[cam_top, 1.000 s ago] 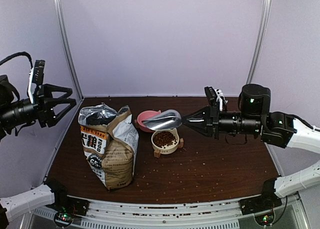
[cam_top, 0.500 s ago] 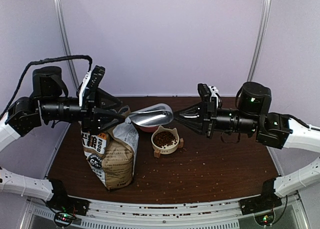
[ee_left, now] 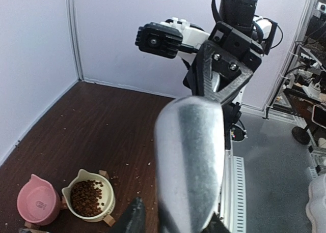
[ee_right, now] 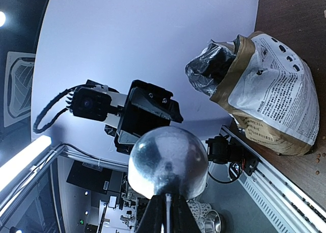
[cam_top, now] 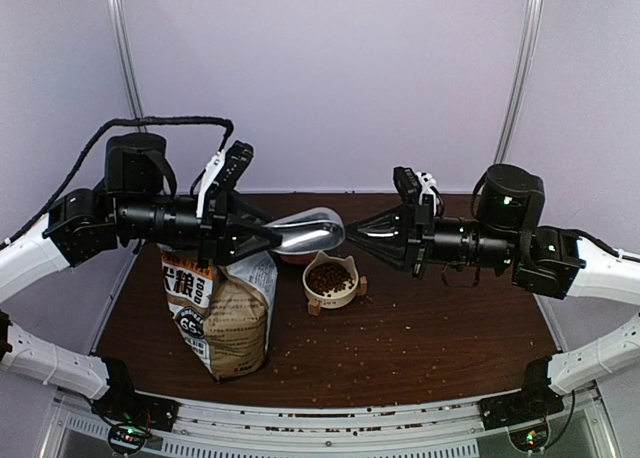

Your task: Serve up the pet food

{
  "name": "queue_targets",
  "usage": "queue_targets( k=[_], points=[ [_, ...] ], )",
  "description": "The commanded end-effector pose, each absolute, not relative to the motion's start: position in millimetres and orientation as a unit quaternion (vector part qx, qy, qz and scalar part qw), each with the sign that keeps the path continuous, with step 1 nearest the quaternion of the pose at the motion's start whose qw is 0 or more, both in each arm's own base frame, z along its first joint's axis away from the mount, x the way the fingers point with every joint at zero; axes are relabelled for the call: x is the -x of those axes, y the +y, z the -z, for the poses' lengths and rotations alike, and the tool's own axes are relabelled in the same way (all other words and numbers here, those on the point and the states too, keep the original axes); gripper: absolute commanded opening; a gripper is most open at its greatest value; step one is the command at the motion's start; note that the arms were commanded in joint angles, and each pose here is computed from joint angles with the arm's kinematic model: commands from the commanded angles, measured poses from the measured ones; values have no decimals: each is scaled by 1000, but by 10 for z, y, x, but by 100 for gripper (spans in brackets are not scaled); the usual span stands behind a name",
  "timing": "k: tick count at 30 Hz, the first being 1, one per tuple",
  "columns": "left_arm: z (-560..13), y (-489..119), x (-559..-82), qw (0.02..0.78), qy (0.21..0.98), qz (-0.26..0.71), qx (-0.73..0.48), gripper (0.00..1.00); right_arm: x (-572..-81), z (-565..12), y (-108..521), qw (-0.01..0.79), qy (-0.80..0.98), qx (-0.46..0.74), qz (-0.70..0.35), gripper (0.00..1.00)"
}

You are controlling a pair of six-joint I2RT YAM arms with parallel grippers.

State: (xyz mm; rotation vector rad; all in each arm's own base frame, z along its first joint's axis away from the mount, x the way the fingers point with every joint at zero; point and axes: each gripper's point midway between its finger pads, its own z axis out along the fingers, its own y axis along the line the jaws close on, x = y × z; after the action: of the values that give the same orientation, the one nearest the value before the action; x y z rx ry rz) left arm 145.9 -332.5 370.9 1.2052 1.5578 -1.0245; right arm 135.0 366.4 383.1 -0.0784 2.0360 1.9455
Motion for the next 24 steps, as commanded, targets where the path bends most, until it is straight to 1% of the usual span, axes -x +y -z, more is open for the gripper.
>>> queue_targets(
  k=[1, 4, 6, 7, 9, 11, 12, 13, 15, 16, 17, 18, 20, 24],
  points=[
    [-3988, -3384, -1344, 463, 585, 452, -488, 26, -1291, -4034, 3665, 165, 692, 40, -701, 0],
    [-3925, -3396, -1330, 454, 590, 455, -488, 12, -1296, -4025, 3667, 164, 692, 39, -702, 0],
    [-3897, -3391, -1324, 450, 594, 458, -486, 1, -1299, -4013, 3662, 167, 694, 40, -699, 0],
    [-3895, -3387, -1319, 448, 595, 459, -484, 0, -1301, -4005, 3659, 170, 696, 41, -697, 1],
    [-3877, -3378, -1319, 443, 602, 465, -475, 0, -1315, -3967, 3651, 177, 701, 44, -690, 7],
    [-3843, -3372, -1355, 431, 624, 476, -446, 0, -1327, -3949, 3624, 197, 706, 56, -678, 19],
    [-3815, -3373, -1366, 419, 637, 484, -430, 0, -1345, -3935, 3601, 213, 710, 64, -669, 26],
    [-3777, -3375, -1381, 403, 654, 490, -412, 0, -1356, -3932, 3571, 234, 712, 78, -657, 35],
    [-3683, -3379, -1372, 363, 685, 503, -382, 0, -1389, -3894, 3494, 279, 723, 109, -623, 56],
    [-3654, -3381, -1350, 345, 694, 514, -369, 0, -1403, -3867, 3454, 300, 727, 126, -605, 65],
    [-3633, -3383, -1321, 327, 700, 526, -356, 0, -1416, -3820, 3428, 313, 733, 137, -589, 71],
    [-3613, -3377, -1312, 313, 708, 534, -340, 0, -1421, -3794, 3409, 321, 735, 150, -578, 75],
    [-3544, -3354, -1315, 290, 727, 540, -309, 0, -1365, -3771, 3420, 323, 733, 180, -572, 80],
    [-3395, -3305, -1317, 253, 760, 537, -266, 0, -1186, -3800, 3498, 303, 715, 235, -585, 85]
  ],
)
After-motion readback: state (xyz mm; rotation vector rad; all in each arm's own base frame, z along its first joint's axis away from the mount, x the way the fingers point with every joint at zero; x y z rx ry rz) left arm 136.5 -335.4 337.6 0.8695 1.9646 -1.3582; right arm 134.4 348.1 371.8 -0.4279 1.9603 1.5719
